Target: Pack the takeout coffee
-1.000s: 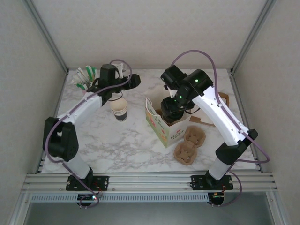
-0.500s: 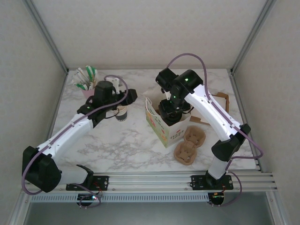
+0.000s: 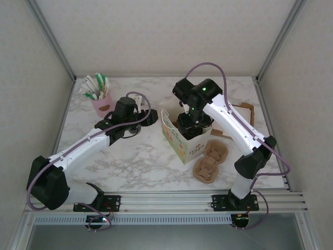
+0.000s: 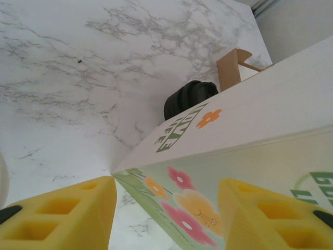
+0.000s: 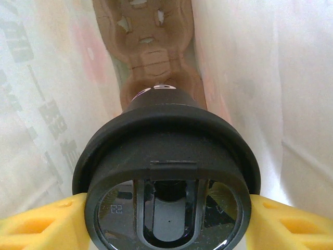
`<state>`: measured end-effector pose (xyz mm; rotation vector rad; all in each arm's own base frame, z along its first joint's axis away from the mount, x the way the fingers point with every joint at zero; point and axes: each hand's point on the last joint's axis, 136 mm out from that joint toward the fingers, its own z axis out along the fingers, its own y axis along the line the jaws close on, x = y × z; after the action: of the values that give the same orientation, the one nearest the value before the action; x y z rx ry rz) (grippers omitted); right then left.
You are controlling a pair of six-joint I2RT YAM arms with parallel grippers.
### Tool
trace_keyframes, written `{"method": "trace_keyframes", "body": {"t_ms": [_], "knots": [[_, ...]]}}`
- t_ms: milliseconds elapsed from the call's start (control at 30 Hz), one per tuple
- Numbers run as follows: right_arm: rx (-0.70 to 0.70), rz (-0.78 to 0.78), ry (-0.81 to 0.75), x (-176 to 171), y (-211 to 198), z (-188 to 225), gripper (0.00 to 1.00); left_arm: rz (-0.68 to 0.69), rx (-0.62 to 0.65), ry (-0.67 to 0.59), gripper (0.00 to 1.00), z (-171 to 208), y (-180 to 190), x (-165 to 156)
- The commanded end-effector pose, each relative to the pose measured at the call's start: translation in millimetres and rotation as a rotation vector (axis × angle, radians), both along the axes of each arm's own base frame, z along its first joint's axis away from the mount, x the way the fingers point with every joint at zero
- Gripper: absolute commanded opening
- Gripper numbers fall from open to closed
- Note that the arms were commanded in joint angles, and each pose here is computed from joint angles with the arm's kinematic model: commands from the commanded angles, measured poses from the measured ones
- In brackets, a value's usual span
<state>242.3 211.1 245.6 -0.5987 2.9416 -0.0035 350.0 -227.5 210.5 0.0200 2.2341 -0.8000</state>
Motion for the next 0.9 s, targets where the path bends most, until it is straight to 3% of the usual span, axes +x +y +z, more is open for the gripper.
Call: {"method": "trace_keyframes", "body": {"t_ms": [0,867], "knots": [[-0.144,-0.009,0.172,-32.5,-29.7,-9.0,0.69,0.001,-0.019,-0.015,0.54,-0.8,-7.1,7.0],[-0.065,0.012,0.228,-40.5,0.2,-9.8,0.69,0.029,-0.035,-0.060,0.52,12.9,-23.1,57.2]]}}
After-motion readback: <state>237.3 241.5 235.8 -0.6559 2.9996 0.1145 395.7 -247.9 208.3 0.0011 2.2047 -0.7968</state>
